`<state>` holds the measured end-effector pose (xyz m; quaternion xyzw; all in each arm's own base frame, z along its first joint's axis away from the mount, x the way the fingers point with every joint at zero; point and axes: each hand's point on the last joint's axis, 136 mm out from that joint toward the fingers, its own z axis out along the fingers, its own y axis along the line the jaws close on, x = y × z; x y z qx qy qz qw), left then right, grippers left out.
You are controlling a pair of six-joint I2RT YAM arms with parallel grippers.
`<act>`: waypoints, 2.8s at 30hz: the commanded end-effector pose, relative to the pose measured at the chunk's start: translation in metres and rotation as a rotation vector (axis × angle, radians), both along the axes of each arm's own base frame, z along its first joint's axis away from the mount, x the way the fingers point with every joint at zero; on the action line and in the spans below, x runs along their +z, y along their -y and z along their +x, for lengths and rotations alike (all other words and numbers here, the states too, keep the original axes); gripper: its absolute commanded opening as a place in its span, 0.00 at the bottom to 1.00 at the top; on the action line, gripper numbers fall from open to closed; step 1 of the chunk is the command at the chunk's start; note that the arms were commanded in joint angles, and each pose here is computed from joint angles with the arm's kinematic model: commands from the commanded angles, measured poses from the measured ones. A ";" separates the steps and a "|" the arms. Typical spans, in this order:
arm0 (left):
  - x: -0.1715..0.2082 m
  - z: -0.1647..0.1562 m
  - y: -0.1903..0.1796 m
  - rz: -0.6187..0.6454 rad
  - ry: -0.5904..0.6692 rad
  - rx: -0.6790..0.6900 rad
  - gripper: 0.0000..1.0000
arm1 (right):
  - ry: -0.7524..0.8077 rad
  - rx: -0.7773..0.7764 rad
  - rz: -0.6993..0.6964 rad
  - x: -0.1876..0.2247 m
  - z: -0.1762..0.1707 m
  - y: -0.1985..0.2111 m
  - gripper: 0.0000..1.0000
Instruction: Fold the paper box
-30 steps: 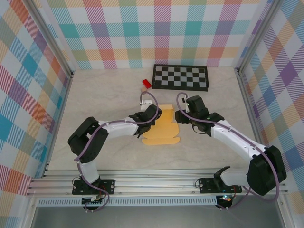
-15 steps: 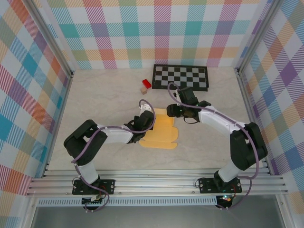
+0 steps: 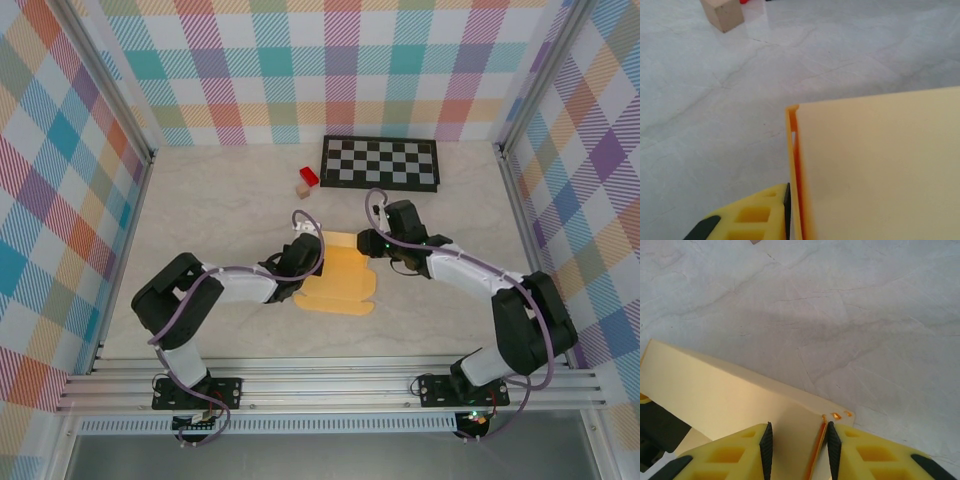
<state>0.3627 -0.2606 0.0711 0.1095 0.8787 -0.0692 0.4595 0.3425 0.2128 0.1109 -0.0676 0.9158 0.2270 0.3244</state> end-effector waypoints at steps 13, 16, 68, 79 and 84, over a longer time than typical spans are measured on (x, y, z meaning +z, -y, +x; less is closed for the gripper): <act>0.056 -0.061 0.021 -0.167 -0.216 -0.267 0.43 | -0.060 -0.072 -0.109 -0.027 -0.015 0.028 0.35; 0.059 -0.070 0.025 -0.172 -0.272 -0.306 0.45 | -0.055 -0.072 -0.110 -0.026 -0.015 0.029 0.35; -0.005 -0.055 0.007 -0.416 -0.420 0.093 0.11 | -0.131 -0.057 -0.128 -0.054 -0.048 0.041 0.29; 0.006 -0.041 0.006 -0.356 -0.393 0.079 0.10 | -0.110 -0.083 -0.098 -0.017 -0.031 0.035 0.34; 0.011 -0.037 0.004 -0.330 -0.380 0.074 0.10 | -0.080 -0.076 -0.089 0.012 -0.019 0.033 0.40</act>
